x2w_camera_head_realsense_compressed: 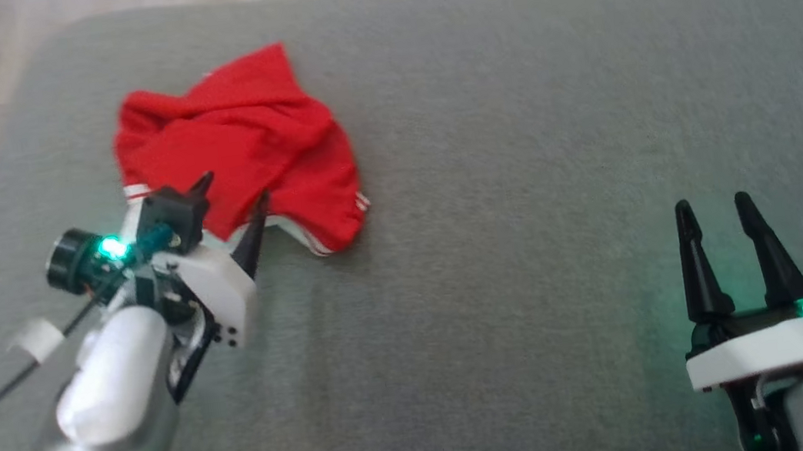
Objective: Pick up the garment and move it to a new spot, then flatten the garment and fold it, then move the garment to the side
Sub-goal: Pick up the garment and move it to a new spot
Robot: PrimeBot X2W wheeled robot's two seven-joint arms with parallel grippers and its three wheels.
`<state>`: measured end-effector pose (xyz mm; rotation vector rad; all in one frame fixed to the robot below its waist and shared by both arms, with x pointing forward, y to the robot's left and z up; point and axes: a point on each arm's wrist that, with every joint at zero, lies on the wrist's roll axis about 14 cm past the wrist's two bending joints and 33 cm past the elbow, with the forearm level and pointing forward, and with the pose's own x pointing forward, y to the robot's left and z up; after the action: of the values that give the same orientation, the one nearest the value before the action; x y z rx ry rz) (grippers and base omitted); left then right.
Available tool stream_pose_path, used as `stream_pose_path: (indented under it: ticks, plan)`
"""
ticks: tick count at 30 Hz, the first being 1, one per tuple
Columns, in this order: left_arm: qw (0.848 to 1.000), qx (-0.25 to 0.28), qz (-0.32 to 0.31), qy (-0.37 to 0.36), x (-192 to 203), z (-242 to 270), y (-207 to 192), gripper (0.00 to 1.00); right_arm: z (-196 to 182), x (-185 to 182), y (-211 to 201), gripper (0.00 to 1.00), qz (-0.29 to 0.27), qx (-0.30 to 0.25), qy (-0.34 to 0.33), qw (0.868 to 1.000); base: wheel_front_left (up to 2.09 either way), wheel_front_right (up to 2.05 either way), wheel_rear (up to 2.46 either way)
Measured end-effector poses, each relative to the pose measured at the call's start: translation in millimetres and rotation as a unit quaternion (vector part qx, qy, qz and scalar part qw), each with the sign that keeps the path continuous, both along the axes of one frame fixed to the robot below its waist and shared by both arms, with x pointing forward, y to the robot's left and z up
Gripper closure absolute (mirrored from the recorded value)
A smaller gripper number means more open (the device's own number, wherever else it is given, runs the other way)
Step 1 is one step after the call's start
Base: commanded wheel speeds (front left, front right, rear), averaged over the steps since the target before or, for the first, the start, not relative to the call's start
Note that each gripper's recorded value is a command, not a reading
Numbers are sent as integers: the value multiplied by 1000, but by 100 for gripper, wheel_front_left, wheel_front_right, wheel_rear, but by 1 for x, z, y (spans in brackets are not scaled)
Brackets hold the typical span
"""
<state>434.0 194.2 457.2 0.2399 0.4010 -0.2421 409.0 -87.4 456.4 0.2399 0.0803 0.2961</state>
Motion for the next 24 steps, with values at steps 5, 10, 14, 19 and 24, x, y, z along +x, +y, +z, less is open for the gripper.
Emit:
stream_pose_path:
  ticks: [5,10,14,19,24]
  plan:
    - [999,17,-33,39,22,-21,-11,0,-12,4,-19,0,-28,-3,15,999,0,0,0]
    - [996,35,-40,71,34,-42,-11,0,-19,5,-33,0,-47,-6,24,999,0,0,0]
    - [994,46,-41,89,34,-55,-10,0,-21,4,-38,0,-54,-8,27,998,0,0,0]
    - [996,44,-37,66,39,-44,-6,100,-19,2,-39,0,-55,-8,25,998,0,0,0]
    - [999,18,-41,8,47,-10,-15,100,-9,-1,-37,0,-53,-8,13,998,0,0,0]
